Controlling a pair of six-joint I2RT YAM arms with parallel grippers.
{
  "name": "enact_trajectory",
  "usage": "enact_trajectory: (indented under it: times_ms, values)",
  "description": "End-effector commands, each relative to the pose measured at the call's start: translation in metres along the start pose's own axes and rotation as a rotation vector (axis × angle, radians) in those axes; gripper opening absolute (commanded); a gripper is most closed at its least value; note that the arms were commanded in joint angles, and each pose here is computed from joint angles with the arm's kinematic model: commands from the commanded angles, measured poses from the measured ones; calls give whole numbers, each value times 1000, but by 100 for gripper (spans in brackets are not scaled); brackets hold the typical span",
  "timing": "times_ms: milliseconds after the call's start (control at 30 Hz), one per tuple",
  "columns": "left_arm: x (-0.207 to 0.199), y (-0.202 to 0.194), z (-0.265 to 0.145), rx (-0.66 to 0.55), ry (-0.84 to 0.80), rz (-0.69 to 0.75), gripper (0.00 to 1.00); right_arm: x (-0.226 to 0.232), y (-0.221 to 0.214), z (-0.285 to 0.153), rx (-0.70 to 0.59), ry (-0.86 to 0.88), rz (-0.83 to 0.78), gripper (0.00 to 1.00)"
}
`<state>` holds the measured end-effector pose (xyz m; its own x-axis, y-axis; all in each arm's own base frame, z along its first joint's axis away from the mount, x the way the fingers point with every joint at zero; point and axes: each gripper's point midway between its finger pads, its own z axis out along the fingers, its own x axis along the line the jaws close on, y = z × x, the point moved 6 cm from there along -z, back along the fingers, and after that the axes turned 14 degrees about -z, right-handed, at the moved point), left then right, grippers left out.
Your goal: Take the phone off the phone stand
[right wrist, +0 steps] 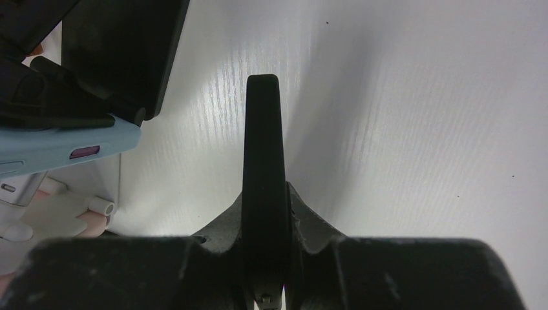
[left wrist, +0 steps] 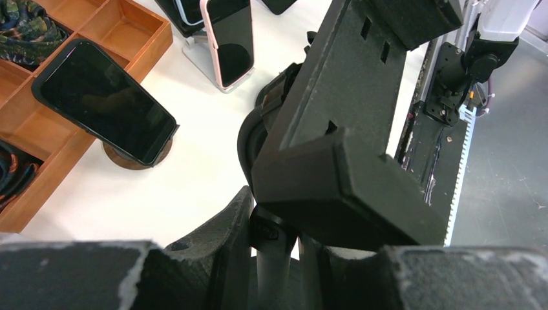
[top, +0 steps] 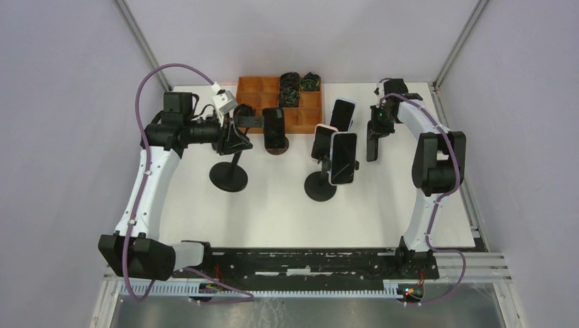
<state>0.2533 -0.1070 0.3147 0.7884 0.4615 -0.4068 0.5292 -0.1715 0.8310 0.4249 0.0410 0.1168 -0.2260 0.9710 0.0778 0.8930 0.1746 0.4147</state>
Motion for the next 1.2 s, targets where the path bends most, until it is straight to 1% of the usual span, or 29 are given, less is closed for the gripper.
enact_trajectory:
  times_ms: [0, 33, 67, 167, 267, 300, 333, 533, 667, 733, 833, 900, 1000, 1067, 1167]
  values:
    - [-4, 11, -1, -45, -45, 63, 2, 6, -24, 26, 101, 18, -41, 8]
    - [-4, 11, -1, -44, -45, 61, 2, 6, -24, 29, 105, 19, -44, 13]
    - [-4, 11, -1, -45, -48, 61, 2, 6, -24, 32, 108, 24, -44, 14]
    - [-4, 12, -1, -47, -48, 62, 2, 8, -18, 40, 94, 41, -35, 16]
    - [-5, 12, -2, -48, -48, 69, 2, 14, -11, 47, 88, 104, -42, 24]
    - [-5, 11, -2, -48, -46, 72, 2, 16, -10, 50, 96, 120, -54, 30]
    - [-5, 11, -2, -47, -45, 72, 2, 18, -9, 52, 104, 124, -61, 35]
    - [-6, 11, -2, -48, -45, 74, 2, 15, -13, 54, 114, 94, -61, 50]
    - [-6, 10, -2, -48, -46, 74, 2, 5, -5, 36, 65, 41, -52, 65]
    - [-7, 12, -3, -50, -46, 75, 2, -4, -1, 24, 37, -4, -31, 71]
    - [-7, 16, -3, -59, -45, 74, 2, -22, 2, 2, -4, -96, -1, 77]
    - [-6, 19, -4, -74, -30, 81, 2, -29, -1, -7, -26, -132, 17, 80]
    - [1, 24, -5, -105, 31, 96, 2, -30, -4, -19, -52, -161, 24, 84]
    - [6, 31, -10, -130, 79, 111, 2, -29, -2, -31, -88, -171, 26, 90]
    - [14, 43, -19, -155, 134, 129, 2, -33, 2, -56, -144, -248, 38, 95]
